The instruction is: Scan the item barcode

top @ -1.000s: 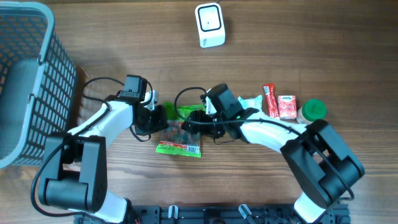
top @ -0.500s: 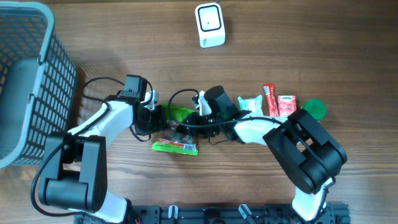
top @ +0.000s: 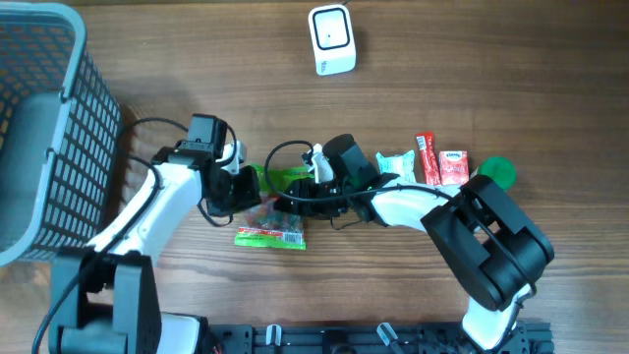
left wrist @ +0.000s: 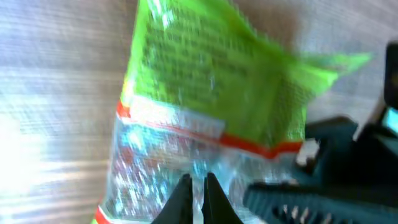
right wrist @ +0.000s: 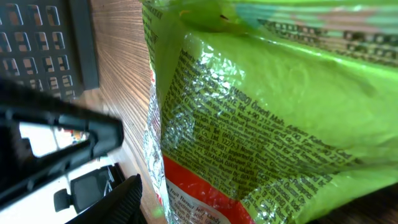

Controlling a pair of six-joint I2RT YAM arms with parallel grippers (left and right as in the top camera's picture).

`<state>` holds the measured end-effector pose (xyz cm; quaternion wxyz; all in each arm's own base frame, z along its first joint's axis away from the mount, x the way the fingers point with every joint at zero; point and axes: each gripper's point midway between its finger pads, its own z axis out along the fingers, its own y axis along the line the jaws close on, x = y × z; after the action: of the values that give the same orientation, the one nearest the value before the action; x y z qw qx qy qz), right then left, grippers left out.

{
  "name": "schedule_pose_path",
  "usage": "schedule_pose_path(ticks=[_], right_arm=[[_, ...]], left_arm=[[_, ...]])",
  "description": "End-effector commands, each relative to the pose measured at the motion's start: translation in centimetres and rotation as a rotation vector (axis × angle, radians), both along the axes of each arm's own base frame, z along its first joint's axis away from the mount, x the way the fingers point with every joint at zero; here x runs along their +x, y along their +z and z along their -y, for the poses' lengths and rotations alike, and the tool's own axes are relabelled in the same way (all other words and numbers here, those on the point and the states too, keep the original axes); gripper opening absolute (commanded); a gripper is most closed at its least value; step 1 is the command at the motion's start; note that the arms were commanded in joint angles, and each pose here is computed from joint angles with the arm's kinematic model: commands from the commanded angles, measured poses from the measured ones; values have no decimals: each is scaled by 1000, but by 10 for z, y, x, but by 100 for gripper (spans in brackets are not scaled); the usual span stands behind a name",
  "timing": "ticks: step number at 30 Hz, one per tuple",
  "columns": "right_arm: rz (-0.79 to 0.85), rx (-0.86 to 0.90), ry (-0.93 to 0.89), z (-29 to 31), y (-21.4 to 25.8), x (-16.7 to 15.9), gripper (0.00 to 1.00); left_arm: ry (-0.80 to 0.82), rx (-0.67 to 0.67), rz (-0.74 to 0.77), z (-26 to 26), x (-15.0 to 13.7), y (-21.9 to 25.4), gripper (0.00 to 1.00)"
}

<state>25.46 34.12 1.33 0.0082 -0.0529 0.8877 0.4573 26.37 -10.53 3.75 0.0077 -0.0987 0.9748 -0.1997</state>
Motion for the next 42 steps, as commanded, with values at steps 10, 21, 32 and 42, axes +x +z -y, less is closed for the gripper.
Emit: schedule_pose_path(ticks=[10, 21, 32, 42], right_arm=[[68, -140, -95, 18, -29, 15, 73], [76, -140, -104, 18, -28, 18, 10], [-137, -152, -70, 45, -14, -11, 27], [43, -300, -169, 66, -24, 21, 85]], left_arm=[[-56, 25, -91, 7, -28, -17, 4], [-55, 65, -120, -2, -43, -32, 4], [-59, 50, -9, 2, -18, -25, 4], [-53, 81, 35, -1, -6, -28, 4]])
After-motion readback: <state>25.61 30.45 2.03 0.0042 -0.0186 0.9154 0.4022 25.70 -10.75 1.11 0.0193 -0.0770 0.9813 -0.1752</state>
